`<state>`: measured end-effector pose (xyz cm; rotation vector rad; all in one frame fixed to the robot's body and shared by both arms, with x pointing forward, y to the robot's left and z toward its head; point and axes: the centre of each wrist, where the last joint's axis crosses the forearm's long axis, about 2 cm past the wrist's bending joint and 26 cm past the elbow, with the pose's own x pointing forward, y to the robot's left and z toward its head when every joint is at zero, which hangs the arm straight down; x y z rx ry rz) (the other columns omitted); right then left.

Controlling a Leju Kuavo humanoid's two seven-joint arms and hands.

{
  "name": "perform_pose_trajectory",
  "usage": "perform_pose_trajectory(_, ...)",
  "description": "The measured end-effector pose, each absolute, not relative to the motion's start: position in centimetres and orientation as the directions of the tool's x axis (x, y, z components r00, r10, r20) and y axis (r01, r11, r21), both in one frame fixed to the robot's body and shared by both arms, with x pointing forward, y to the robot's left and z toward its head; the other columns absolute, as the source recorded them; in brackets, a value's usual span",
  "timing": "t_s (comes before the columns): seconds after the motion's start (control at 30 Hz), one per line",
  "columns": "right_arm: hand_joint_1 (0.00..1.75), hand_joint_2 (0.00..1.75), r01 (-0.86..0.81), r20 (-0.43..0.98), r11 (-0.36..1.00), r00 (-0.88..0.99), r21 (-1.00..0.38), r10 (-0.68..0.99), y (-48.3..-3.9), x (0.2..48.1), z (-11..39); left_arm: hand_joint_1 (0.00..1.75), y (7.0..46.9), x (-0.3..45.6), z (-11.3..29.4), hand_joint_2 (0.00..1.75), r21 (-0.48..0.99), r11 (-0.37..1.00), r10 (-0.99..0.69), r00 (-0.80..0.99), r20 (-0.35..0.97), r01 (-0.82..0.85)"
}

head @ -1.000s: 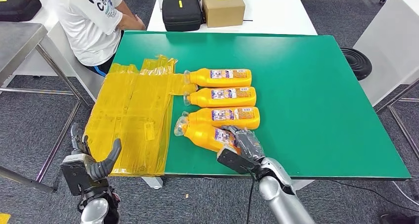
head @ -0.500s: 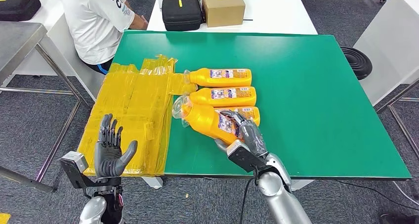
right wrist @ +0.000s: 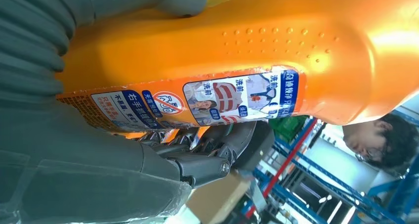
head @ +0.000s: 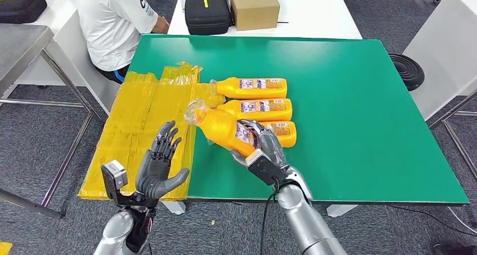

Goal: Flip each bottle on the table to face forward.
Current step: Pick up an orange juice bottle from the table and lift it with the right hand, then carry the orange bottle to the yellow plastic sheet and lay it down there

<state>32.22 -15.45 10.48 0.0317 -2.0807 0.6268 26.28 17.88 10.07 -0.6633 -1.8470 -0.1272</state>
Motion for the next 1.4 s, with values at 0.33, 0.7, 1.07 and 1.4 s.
perform_pose_trajectory(0.33, 1.75, 1.75, -0.339, 0.831, 0.857, -0.53, -0.388, 0.167, -12.6, 31.6, 9.7, 0.0, 16.9, 27.7, 10.7, 1.75, -0.147, 0.84, 0.305, -0.229, 0.924, 0.523)
perform_pose_trajectory(0.7, 1.75, 1.75, -0.437, 0.834, 0.813, -0.543, -0.385, 0.103, -9.6, 30.7, 9.7, 0.0, 16.6, 29.3, 10.3, 1.75, -0.187, 0.842, 0.301, -0.153, 0.941, 0.505)
perform_pose_trajectory(1.07, 1.75, 1.75, -0.484, 0.836, 0.772, -0.538, -0.412, 0.109, -8.3, 30.2, 9.2, 0.0, 16.0, 29.7, 9.4, 1.75, -0.361, 0.745, 0.434, 0.003, 0.901, 0.561)
perform_pose_trajectory(1.4, 1.75, 1.75, -0.507, 0.836, 0.744, -0.534, -0.435, 0.125, -8.0, 30.3, 9.0, 0.0, 16.0, 29.8, 8.9, 1.75, -0.428, 0.713, 0.488, 0.047, 0.872, 0.555)
